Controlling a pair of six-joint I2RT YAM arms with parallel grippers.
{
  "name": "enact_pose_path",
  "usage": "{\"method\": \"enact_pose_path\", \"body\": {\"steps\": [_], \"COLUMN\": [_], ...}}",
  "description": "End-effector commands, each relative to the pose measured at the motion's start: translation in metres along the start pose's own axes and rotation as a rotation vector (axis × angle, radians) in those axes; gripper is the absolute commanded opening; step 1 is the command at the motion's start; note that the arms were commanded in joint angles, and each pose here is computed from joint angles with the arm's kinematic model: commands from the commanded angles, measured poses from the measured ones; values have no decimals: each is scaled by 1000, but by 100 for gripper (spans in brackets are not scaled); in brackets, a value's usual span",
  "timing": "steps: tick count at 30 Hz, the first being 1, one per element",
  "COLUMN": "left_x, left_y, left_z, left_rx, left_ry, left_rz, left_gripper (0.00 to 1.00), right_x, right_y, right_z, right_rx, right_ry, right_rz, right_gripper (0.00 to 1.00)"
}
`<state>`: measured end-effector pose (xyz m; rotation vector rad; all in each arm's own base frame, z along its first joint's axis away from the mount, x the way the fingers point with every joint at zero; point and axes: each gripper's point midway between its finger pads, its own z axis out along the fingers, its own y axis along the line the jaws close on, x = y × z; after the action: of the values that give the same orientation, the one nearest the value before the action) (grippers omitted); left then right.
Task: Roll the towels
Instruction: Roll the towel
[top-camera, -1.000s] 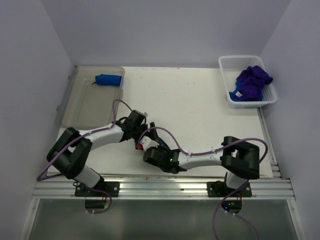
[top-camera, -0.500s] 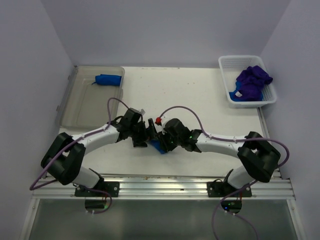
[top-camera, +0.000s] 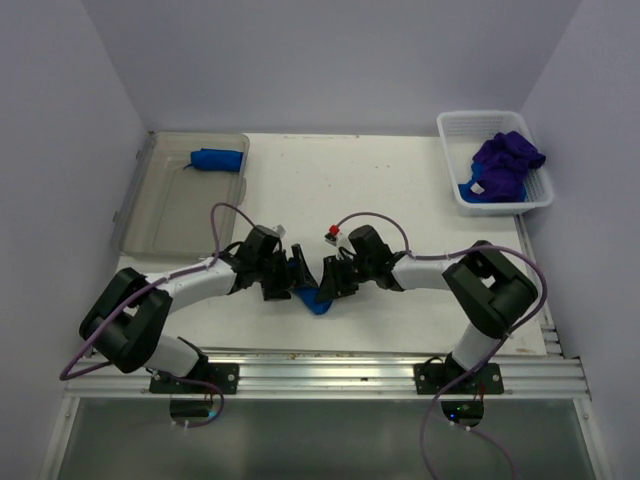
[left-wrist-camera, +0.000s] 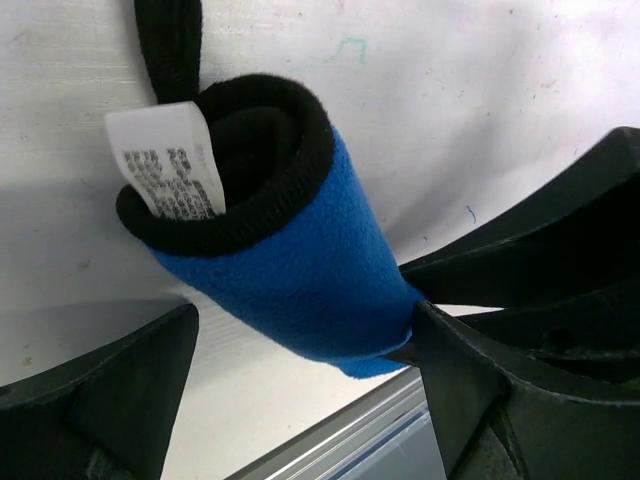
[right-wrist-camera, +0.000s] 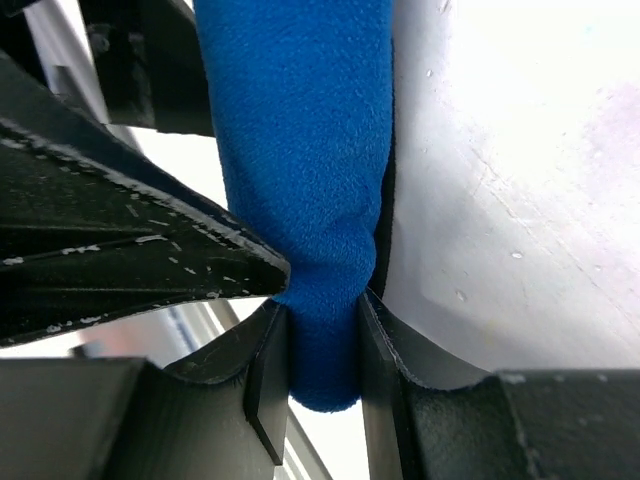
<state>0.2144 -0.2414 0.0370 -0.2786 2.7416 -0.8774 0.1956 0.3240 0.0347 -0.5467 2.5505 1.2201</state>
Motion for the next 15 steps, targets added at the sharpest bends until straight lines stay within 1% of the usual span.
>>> {"method": "enact_pose_path", "body": {"steps": [1,4,5,13,15], "left_x": [-12,-12,-17,-18,-18], "left_y": [-7,-8,-15,-3,-2], "left_z": [0,2,2,13,12], "left_rx": [49,77,112,66,56], "left_ry": [-73,-88,-113,-131,-150], "left_rz": [0,-27,-24,-121,-135], "left_gripper": [91,90,89,82,78], "right_x": [0,-3,-2,-6,-7], "right_y": [19,20,18,23,23], "right_z": [-1,0,0,-1,-1], "right_rx": [-154,-172,-168,-217,-226], "right_ry": [14,7,9,3,0], "right_rz": [72,95,97,134,145], "right_gripper": [33,32,32,32,32]}}
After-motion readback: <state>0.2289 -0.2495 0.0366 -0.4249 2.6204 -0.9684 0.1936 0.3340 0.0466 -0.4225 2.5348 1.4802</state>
